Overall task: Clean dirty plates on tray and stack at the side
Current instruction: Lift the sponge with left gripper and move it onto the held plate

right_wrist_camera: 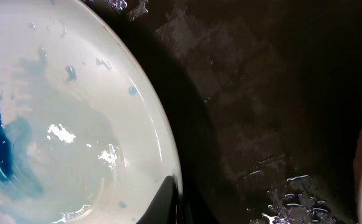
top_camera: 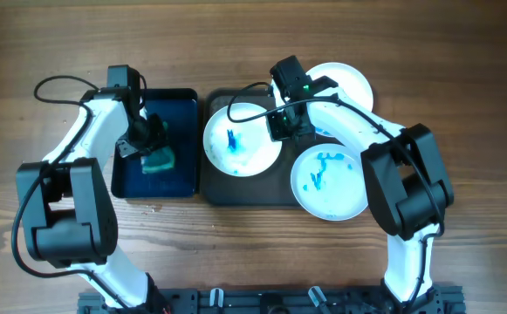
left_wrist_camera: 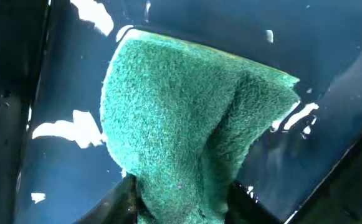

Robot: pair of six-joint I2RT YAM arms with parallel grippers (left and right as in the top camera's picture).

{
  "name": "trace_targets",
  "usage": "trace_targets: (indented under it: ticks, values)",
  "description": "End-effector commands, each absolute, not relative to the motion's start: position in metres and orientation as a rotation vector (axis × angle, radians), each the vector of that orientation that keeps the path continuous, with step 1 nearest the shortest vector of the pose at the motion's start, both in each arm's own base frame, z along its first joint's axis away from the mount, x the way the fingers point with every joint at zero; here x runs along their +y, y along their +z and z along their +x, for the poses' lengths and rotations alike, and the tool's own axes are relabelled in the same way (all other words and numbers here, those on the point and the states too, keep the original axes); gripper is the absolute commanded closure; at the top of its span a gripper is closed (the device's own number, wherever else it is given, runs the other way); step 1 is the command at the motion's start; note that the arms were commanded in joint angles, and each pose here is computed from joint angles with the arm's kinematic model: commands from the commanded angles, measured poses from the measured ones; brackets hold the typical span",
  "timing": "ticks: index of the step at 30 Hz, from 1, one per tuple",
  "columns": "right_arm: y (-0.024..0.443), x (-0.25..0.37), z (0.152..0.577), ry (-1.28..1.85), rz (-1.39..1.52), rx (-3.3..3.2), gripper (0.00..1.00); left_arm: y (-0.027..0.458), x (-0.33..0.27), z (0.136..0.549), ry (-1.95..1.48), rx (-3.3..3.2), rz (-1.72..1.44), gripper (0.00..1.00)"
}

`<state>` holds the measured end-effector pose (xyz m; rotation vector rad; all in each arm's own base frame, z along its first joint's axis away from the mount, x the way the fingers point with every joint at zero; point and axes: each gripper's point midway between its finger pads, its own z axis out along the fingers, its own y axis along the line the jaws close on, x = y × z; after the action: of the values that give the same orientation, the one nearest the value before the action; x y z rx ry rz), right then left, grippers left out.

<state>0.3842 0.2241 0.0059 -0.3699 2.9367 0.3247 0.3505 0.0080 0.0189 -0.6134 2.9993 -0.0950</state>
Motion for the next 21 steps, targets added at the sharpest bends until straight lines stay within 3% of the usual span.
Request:
trace_targets:
  ticks: [1, 8, 9, 12, 21]
  values:
    - [-0.006, 0.218, 0.385, 0.253, -0.409, 2.947, 0.96, 0.015, -0.003, 0.349, -0.126, 3.019, -0.58, 0.67]
    - [-0.006, 0.218, 0.384, 0.252, -0.409, 2.948, 0.96, -0.005, -0.004, 0.331, -0.087, 3.065, -0.575, 0.61]
    - [-0.006, 0.218, 0.384, 0.252, -0.41, 2.949, 0.96, -0.009, -0.004, 0.328, -0.085, 3.07, -0.576, 0.63]
    - [-0.006, 0.218, 0.384, 0.252, -0.41, 2.949, 0.96, -0.011, -0.003, 0.325, -0.078, 3.074, -0.577, 0.96]
    - [-0.007, 0.218, 0.375, 0.28, -0.409, 2.99, 0.96, 0.077, -0.007, 0.352, -0.101, 2.911, -0.514, 0.96]
